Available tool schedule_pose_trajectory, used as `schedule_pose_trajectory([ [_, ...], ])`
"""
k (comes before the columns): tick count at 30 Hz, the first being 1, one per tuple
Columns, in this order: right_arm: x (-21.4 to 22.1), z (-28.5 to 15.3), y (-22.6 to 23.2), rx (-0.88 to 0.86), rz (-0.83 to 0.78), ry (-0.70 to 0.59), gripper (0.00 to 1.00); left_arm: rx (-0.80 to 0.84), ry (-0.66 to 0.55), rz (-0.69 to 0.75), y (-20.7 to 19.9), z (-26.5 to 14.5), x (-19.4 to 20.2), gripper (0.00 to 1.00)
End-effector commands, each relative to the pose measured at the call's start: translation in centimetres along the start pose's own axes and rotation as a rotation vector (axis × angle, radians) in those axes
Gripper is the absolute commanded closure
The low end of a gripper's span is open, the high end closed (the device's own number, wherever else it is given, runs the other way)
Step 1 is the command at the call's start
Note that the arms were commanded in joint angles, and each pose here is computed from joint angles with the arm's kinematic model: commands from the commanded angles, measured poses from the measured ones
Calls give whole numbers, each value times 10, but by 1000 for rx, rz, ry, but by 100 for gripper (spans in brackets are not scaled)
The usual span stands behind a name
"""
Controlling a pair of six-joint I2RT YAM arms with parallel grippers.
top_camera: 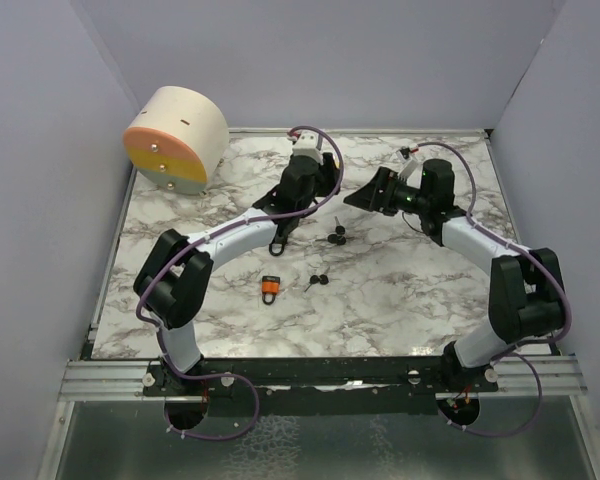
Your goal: Unlock with the key
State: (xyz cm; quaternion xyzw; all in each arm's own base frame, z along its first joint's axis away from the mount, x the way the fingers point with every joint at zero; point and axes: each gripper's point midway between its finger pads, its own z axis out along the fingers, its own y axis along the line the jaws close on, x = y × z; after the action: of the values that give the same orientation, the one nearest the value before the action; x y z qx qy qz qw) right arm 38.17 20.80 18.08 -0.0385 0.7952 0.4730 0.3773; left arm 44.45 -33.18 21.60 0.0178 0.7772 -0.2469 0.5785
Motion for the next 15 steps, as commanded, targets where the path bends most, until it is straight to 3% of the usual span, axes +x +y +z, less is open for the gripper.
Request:
schedule_pose_trajectory([
  [1, -3, 16, 15, -82, 1, 3, 5, 38, -93, -76, -20, -3, -31, 100],
  [15, -9, 36, 13, -123, 56, -2, 2, 107, -87, -110, -41, -15, -33, 100],
])
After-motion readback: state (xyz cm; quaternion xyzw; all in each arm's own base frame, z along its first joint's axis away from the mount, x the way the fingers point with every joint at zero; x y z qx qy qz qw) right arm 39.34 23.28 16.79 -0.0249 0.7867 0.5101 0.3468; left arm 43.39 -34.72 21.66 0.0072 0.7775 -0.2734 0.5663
